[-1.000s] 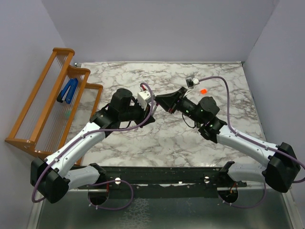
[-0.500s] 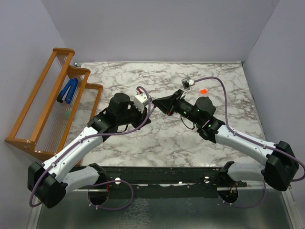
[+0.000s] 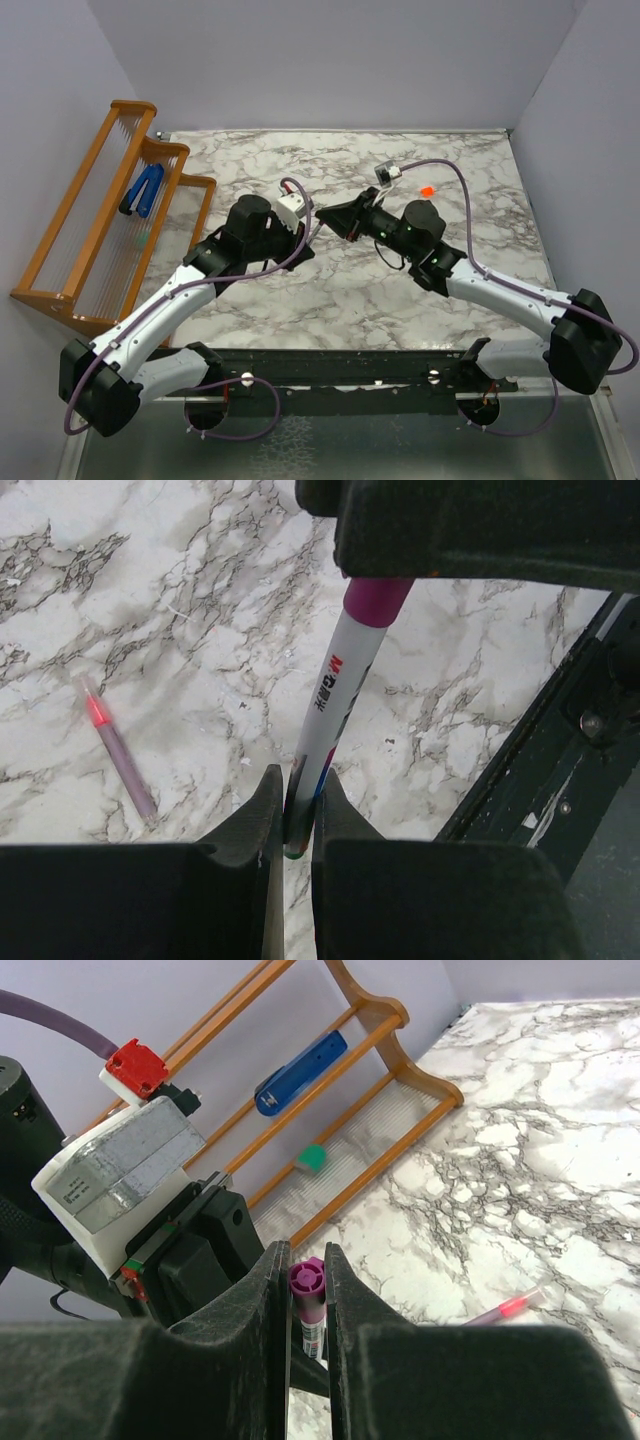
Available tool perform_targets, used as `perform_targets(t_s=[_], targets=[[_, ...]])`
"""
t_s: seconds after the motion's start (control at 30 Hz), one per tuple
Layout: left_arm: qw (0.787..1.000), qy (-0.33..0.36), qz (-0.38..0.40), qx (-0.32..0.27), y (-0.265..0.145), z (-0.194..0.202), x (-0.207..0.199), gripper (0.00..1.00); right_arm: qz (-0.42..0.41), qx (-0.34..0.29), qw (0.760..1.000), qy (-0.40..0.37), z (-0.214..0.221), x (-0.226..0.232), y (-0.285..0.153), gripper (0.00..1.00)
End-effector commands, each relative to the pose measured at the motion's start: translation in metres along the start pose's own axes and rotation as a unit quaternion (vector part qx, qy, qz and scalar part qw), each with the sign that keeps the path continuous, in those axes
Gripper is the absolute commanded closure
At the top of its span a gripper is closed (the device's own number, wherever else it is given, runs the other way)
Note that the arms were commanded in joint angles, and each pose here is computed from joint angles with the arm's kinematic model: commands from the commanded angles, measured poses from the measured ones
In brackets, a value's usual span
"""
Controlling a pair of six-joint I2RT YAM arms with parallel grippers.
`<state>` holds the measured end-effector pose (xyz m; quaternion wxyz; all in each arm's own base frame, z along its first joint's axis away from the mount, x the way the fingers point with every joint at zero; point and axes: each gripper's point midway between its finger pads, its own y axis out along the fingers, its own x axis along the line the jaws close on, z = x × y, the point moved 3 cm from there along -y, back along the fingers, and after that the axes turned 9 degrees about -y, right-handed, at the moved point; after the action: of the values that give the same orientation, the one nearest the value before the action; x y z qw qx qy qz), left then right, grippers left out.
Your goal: Insert the pens into the pen caps
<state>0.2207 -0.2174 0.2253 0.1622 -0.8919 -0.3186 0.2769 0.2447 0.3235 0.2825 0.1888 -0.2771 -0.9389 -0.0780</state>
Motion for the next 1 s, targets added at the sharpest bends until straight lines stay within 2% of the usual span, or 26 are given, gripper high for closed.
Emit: perform_targets(t_s=[0.0, 0.37, 0.67, 0.77, 0.87, 0.97], targets=[[0.622, 0.158, 0.163, -0.750, -0.243, -0.260, -0.115, 1.00, -0.071, 0.357, 0.926, 0.096, 0.166, 0.031, -0.073, 0.99], [0.620, 0.151, 0.159, -0.754, -0.248, -0.260, -0.109, 1.00, -0.077, 0.385, 0.915, 0.093, 0.176, 0.032, -0.076, 0.99], [0.630, 0.155, 0.154, -0.745, -0.245, -0.259, -0.108, 1.00, -0.076, 0.393, 0.913, 0.074, 0.169, 0.032, -0.074, 0.99], [0.642, 0.157, 0.144, -0.737, -0.242, -0.260, -0.106, 1.00, -0.073, 0.385, 0.918, 0.068, 0.165, 0.032, -0.072, 1.00], [0.664, 0.159, 0.131, -0.719, -0.234, -0.259, -0.103, 1.00, -0.050, 0.372, 0.925, 0.053, 0.156, 0.028, -0.071, 0.98], [0.708, 0.167, 0.116, -0.676, -0.217, -0.258, -0.099, 1.00, -0.025, 0.346, 0.938, 0.019, 0.135, 0.023, -0.068, 0.77]])
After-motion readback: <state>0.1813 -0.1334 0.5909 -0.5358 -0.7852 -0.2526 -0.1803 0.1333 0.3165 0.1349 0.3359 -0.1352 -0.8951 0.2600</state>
